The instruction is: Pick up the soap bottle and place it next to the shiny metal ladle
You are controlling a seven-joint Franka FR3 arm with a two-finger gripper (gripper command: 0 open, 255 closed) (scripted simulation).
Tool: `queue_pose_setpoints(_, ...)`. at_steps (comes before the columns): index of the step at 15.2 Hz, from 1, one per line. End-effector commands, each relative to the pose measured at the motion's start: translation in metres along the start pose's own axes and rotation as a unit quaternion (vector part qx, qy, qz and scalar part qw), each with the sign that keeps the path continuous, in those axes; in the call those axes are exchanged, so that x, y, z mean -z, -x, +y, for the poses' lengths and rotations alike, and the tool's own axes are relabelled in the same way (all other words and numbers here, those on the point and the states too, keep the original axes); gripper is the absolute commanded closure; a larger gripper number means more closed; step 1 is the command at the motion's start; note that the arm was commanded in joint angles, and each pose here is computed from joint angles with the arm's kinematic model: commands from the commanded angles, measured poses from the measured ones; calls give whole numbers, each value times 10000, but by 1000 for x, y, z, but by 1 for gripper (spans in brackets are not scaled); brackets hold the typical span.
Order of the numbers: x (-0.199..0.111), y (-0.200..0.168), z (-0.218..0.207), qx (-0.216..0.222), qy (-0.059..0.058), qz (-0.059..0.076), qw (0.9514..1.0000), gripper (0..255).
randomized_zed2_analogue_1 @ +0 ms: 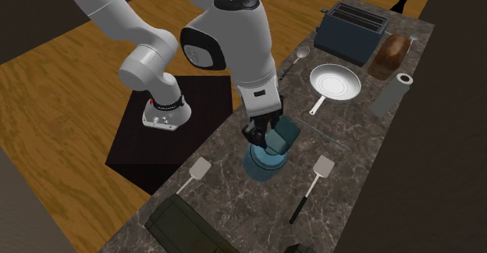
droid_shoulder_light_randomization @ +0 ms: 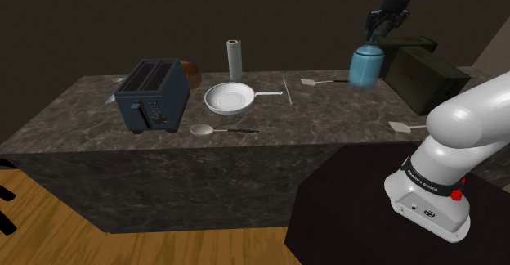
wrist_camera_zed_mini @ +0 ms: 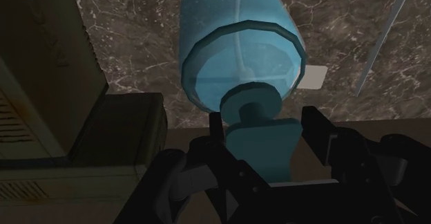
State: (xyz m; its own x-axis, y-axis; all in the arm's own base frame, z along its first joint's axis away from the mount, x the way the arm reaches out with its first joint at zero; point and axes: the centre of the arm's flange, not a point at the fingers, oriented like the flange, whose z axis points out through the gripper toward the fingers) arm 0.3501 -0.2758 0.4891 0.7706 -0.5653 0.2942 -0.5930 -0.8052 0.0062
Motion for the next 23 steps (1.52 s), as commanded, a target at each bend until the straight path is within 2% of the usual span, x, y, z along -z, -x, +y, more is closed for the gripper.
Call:
queue_pose_setpoints(1, 12, -3, 1, 0, 0, 4, 10000, 255)
queue_pose_setpoints(23, 123, -37, 1, 0, 0, 4, 10000, 255)
